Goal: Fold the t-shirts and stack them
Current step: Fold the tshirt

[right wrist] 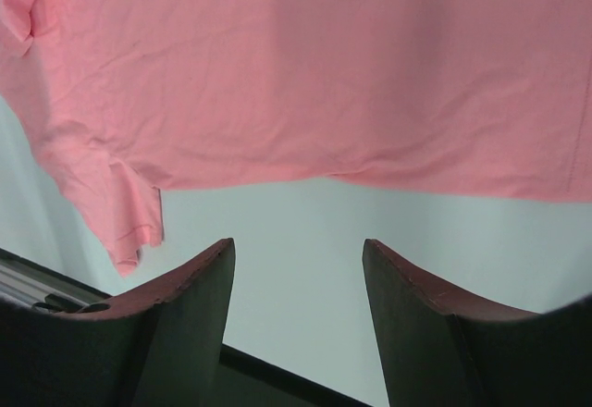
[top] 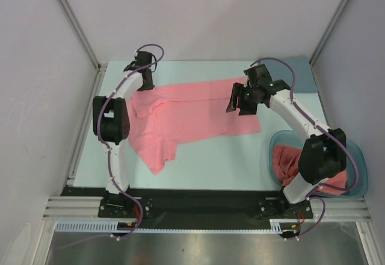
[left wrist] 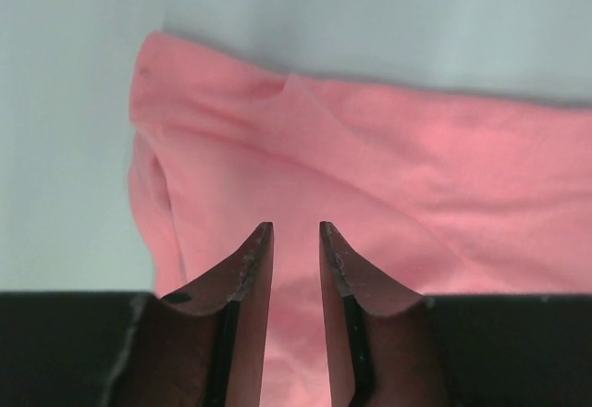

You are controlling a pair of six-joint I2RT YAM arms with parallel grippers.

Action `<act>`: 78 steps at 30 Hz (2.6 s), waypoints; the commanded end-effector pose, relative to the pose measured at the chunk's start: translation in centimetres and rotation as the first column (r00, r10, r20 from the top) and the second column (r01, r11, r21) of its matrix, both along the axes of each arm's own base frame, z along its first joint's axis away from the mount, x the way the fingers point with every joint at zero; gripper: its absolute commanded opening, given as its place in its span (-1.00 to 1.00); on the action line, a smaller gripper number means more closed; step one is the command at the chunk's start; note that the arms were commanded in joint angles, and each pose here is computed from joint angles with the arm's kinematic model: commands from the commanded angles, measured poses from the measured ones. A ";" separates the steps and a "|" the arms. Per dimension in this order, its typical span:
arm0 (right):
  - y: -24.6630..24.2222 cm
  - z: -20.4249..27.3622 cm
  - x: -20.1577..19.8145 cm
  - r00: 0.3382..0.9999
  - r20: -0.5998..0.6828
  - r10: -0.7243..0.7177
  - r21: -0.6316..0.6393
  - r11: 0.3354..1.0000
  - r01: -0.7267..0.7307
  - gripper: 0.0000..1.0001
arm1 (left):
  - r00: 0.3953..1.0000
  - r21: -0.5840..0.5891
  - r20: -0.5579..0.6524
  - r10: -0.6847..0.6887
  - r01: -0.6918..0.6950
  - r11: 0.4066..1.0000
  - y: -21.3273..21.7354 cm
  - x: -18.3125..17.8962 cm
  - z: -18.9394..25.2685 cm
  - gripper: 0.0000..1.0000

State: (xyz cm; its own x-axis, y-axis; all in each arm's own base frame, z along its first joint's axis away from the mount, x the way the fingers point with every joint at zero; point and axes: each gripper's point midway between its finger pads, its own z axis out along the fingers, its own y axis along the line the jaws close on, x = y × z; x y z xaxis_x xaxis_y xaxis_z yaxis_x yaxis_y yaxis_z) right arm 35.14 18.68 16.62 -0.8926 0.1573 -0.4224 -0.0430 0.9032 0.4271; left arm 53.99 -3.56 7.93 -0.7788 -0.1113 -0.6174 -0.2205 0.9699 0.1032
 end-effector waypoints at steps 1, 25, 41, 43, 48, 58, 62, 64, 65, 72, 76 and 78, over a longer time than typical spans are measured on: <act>0.1 1.3 -0.5 0.999 0.029 0.018 0.028 0.999 -0.019 0.28 | 0.994 -0.045 0.105 0.008 -0.003 0.999 -0.7 -2.4 6.2 -0.38; 0.2 1.6 -1.5 0.999 0.035 -0.014 0.084 0.996 0.011 0.28 | 0.994 -0.038 -0.085 -0.073 0.070 0.997 -2.3 -7.1 -2.7 -0.30; -0.6 1.2 -1.6 1.000 0.012 -0.024 0.038 0.999 0.023 0.28 | 0.998 0.028 -0.026 -0.064 0.065 0.997 0.6 0.2 0.8 -0.79; -0.8 1.1 -1.9 1.000 0.006 -0.026 0.034 0.999 0.026 0.28 | 0.998 0.026 -0.031 -0.062 0.063 0.998 0.8 0.7 0.1 -0.69; -1.1 1.1 -2.0 1.000 0.003 -0.031 0.030 0.999 0.031 0.28 | 0.997 0.022 -0.023 -0.075 0.076 0.997 0.5 2.4 0.4 -0.32; -0.9 0.7 -2.2 1.000 -0.006 -0.027 0.042 0.999 0.028 0.28 | 0.999 -0.004 0.036 -0.027 0.027 1.000 0.6 1.4 3.8 0.20; -0.8 0.7 -2.4 1.000 -0.011 -0.023 0.049 0.999 0.024 0.28 | 1.000 -0.025 0.017 -0.018 0.018 1.000 0.5 -0.8 3.1 0.13; -0.8 0.6 -2.4 1.000 -0.010 -0.024 0.048 0.999 0.024 0.27 | 0.997 -0.048 0.080 -0.012 0.016 0.999 0.3 -1.0 5.2 0.08; -0.8 0.6 -2.4 1.000 -0.009 -0.023 0.050 0.998 0.023 0.28 | 0.996 -0.066 0.092 -0.021 0.027 0.997 -0.1 -1.2 5.5 0.02; -0.4 0.3 -2.6 1.000 -0.018 -0.011 0.062 0.998 0.012 0.27 | 0.992 -0.116 0.097 -0.082 0.093 0.989 -3.3 -3.0 6.5 -0.13; -0.5 0.4 -2.6 1.000 -0.014 -0.015 0.061 0.998 0.015 0.27 | 0.994 -0.152 0.062 -0.092 0.100 0.983 -4.1 -3.5 4.6 -0.46; -0.5 0.4 -2.6 1.000 -0.011 -0.011 0.060 0.998 0.011 0.27 | 0.994 -0.163 0.060 -0.096 0.105 0.981 -4.4 -3.0 4.3 -0.55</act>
